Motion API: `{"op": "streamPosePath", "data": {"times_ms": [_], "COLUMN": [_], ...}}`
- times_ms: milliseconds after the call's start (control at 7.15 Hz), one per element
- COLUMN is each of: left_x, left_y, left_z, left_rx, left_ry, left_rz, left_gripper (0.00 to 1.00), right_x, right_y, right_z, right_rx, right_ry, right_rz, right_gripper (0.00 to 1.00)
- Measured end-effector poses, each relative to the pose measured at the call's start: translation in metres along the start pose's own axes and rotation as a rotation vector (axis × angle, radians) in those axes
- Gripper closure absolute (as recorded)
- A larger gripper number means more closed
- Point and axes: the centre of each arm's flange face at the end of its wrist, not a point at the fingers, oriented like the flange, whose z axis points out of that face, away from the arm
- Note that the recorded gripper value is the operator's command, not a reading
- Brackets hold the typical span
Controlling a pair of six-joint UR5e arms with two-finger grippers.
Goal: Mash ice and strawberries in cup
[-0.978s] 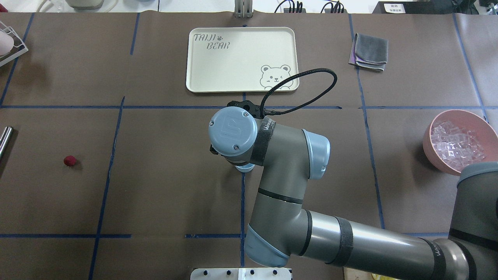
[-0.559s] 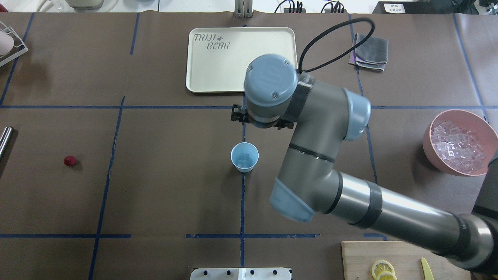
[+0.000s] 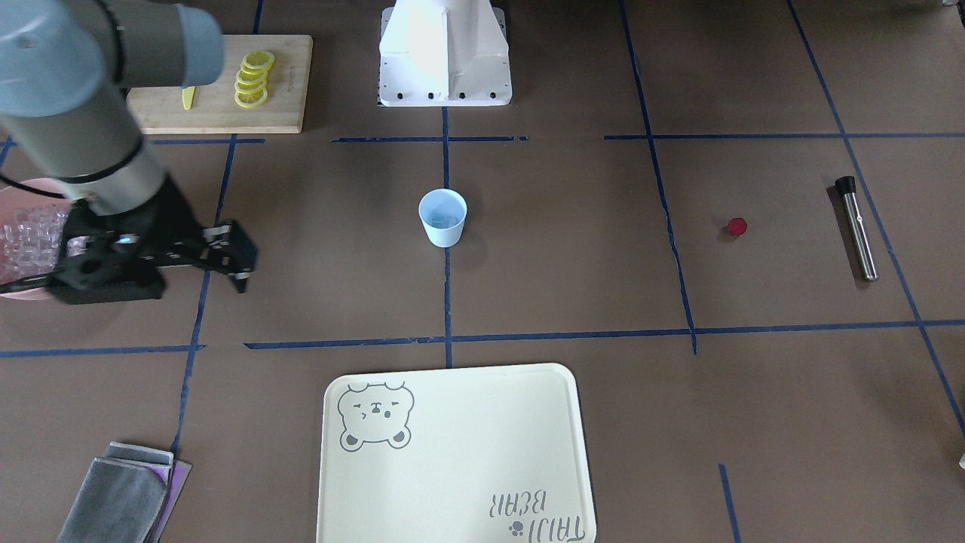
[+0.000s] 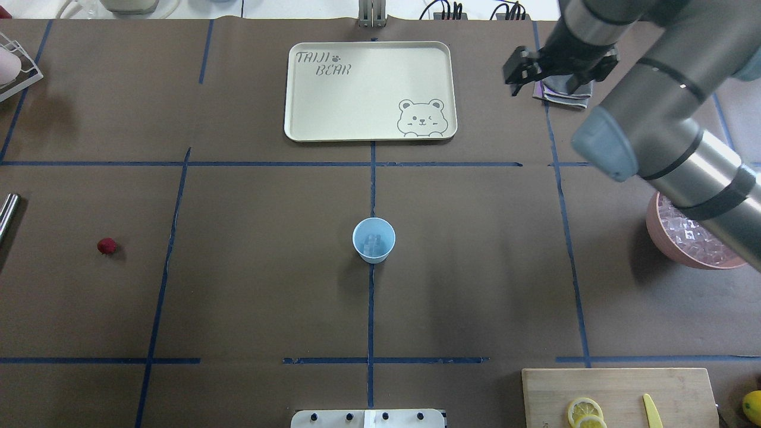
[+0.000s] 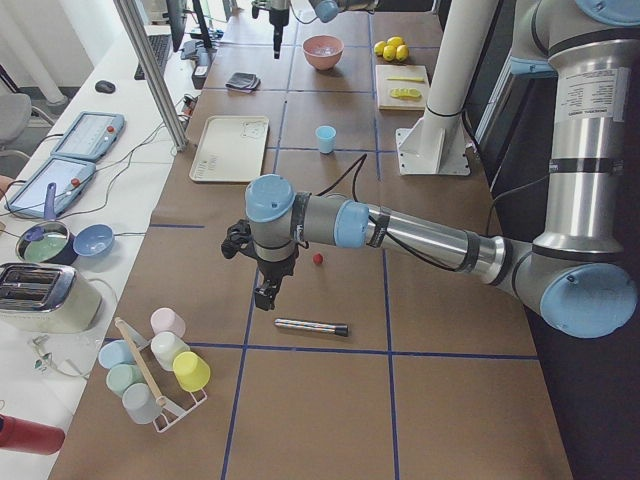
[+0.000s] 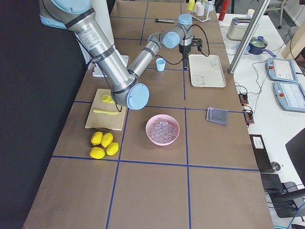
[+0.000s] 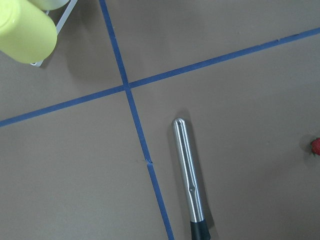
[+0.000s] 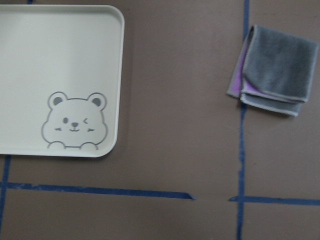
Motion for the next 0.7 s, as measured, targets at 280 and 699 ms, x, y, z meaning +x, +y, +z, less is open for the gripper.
{"op": "streamPosePath", "data": {"times_ms": [280, 699], "left_x": [-0.003, 0.009], "left_y": [-0.015, -0.023], "left_z": [0.001, -0.003], "left_rx": [0.037, 0.086], "left_ry": [-0.001, -0.002], "left_rz": [-0.088, -0.055], "left_gripper": [0.00, 0.00], "right_x": [0.156, 0.356], "right_y": [-0.001, 0.084], "right_z": [-0.019, -0.002], "right_rx": [-0.029, -0.123], "right_ry": [0.003, 0.024], "right_rz": [-0.134, -0.290], "right_gripper": [0.01, 0.01]}}
